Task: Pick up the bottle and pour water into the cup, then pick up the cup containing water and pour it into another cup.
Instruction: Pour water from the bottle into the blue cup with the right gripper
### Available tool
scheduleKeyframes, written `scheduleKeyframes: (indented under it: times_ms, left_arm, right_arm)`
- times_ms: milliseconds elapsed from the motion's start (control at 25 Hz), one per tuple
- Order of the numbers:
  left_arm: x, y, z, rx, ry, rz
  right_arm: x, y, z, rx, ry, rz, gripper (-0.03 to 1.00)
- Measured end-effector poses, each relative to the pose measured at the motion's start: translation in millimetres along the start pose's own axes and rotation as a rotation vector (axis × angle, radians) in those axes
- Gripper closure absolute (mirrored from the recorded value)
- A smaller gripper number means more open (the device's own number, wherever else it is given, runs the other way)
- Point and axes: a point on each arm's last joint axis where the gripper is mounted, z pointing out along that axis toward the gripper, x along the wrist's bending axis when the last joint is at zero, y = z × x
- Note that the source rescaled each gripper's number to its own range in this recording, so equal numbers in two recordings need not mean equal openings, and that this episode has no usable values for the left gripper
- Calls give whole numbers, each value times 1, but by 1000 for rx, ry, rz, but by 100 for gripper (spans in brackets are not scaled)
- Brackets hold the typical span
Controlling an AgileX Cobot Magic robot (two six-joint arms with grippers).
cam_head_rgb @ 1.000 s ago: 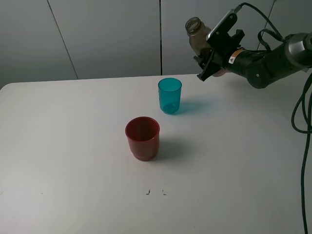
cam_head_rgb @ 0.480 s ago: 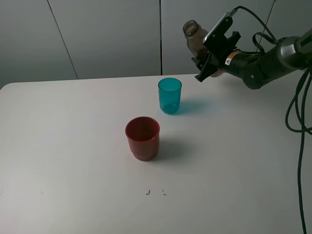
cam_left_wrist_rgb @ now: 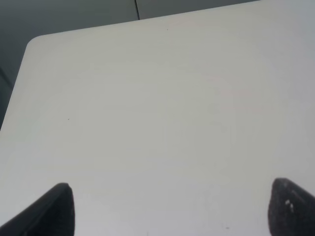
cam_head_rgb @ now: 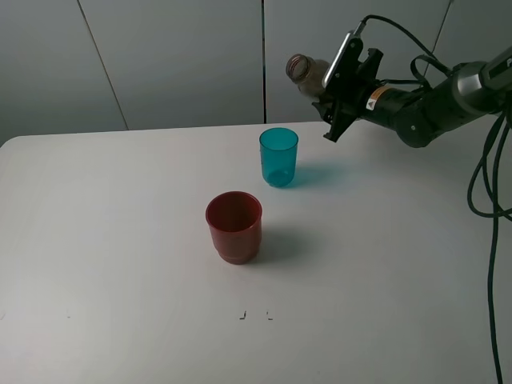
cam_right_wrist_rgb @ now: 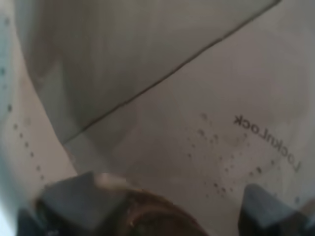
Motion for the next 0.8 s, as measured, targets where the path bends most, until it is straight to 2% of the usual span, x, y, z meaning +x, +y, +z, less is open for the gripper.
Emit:
scheduleKeyframes:
  times_ms: [280, 800]
  left_arm:
    - [0, 0, 0, 0, 0, 0]
    - [0, 0, 0, 0, 0, 0]
  right_arm:
    - [0, 0, 0, 0, 0, -153, 97]
    - [2, 2, 0, -23, 20, -314, 97]
